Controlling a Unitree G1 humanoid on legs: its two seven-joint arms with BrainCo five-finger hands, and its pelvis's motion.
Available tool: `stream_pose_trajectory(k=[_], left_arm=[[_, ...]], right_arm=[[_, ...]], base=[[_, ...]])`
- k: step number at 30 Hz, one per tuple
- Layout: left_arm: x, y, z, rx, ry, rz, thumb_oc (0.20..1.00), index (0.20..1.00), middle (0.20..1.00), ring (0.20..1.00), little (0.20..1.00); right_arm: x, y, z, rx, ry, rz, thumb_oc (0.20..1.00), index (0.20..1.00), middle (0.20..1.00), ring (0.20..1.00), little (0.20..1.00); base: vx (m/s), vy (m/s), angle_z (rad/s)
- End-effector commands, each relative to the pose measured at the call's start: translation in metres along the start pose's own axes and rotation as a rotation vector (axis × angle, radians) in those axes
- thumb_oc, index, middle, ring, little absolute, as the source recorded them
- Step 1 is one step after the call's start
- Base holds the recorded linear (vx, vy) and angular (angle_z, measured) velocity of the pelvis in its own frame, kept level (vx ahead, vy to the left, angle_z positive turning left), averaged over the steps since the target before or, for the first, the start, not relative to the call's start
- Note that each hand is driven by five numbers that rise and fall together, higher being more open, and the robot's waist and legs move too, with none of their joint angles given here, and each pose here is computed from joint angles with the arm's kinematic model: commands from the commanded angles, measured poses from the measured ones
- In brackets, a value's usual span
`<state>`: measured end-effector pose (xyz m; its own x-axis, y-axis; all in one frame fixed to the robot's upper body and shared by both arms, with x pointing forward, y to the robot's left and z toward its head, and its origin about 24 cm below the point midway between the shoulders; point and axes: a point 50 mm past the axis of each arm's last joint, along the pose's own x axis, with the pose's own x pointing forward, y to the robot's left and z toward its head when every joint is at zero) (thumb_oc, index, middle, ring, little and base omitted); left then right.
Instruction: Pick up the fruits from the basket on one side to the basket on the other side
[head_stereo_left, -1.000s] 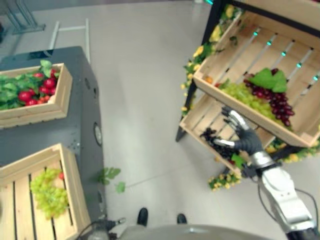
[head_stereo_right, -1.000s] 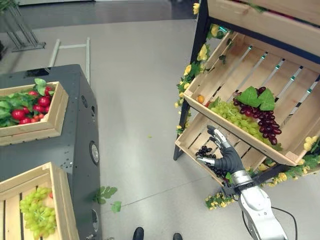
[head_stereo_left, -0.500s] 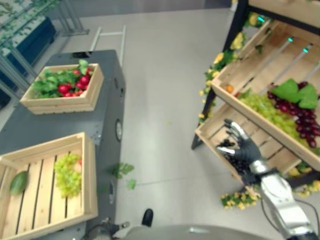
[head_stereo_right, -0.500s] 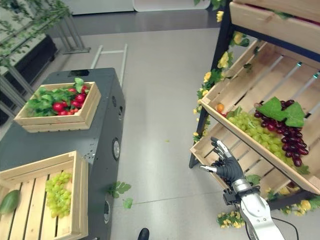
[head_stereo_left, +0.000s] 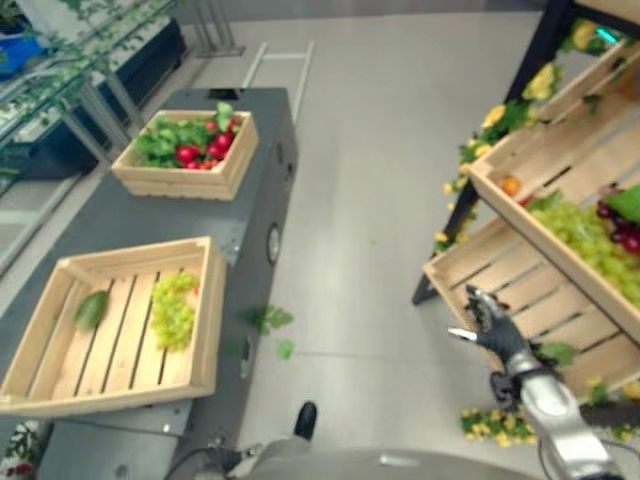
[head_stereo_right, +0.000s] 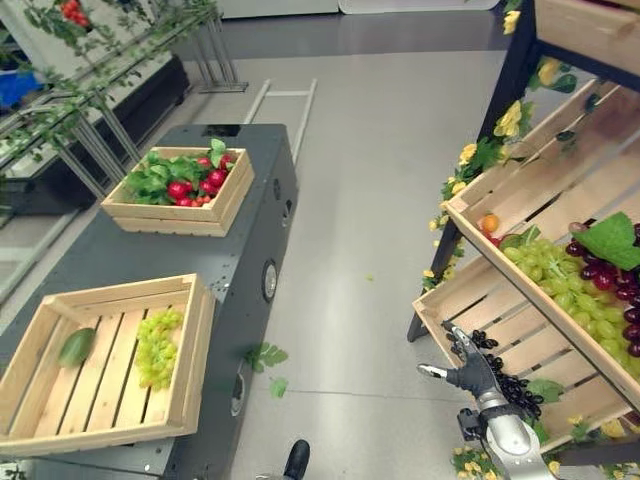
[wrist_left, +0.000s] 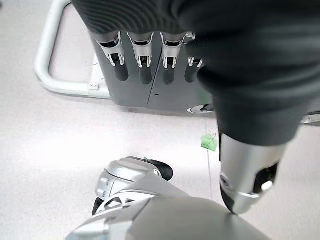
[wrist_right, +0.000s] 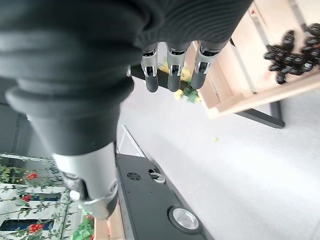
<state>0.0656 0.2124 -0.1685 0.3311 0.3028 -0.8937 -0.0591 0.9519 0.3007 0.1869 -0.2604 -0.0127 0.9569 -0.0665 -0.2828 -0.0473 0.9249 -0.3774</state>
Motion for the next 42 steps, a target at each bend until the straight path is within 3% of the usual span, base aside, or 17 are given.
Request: stream_pose_trajectory(k=[1, 13, 20, 27, 34, 42], left_arm=[[-0.002, -0.028, 0.018, 0.005, -0.044, -0.063, 1.0, 1.0, 1.0, 1.0, 1.0], [-0.001, -0.024, 0.015, -0.043, -0.032, -0.03, 1.0, 1.0, 1.0, 1.0, 1.0], [-0.002, -0.028, 0.02, -0.062, -0.059, -0.044, 1.0, 1.0, 1.0, 1.0, 1.0], [-0.002, -0.017, 0.011, -0.089, -0.061, -0.047, 1.0, 1.0, 1.0, 1.0, 1.0], [0.001, -0.005, 0.011, -0.083, -0.043, -0.065, 1.0, 1.0, 1.0, 1.0, 1.0], [0.006, 0.006, 0.022, -0.008, -0.051, -0.084, 1.0, 1.0, 1.0, 1.0, 1.0]], right_arm=[[0.002, -0.005, 0.023, -0.041, -0.125, -0.038, 1.0, 1.0, 1.0, 1.0, 1.0], [0.008, 0.008, 0.009, -0.038, -0.067, -0.038, 1.0, 1.0, 1.0, 1.0, 1.0], [0.006, 0.019, -0.024, -0.02, 0.094, -0.049, 1.0, 1.0, 1.0, 1.0, 1.0], [-0.005, 0.052, -0.079, 0.01, 0.379, 0.017, 1.0, 1.0, 1.0, 1.0, 1.0], [-0.046, 0.08, -0.141, 0.048, 0.797, 0.047, 1.0, 1.0, 1.0, 1.0, 1.0], [-0.077, 0.089, -0.161, 0.082, 0.968, 0.052, 1.0, 1.0, 1.0, 1.0, 1.0]], base=[[-0.16, 0.037, 0.41], [-0.09, 0.014, 0.58], [0.0, 0.09, 0.65], [0.05, 0.087, 0.29], [0.02, 0.132, 0.14], [0.05, 0.077, 0.38]])
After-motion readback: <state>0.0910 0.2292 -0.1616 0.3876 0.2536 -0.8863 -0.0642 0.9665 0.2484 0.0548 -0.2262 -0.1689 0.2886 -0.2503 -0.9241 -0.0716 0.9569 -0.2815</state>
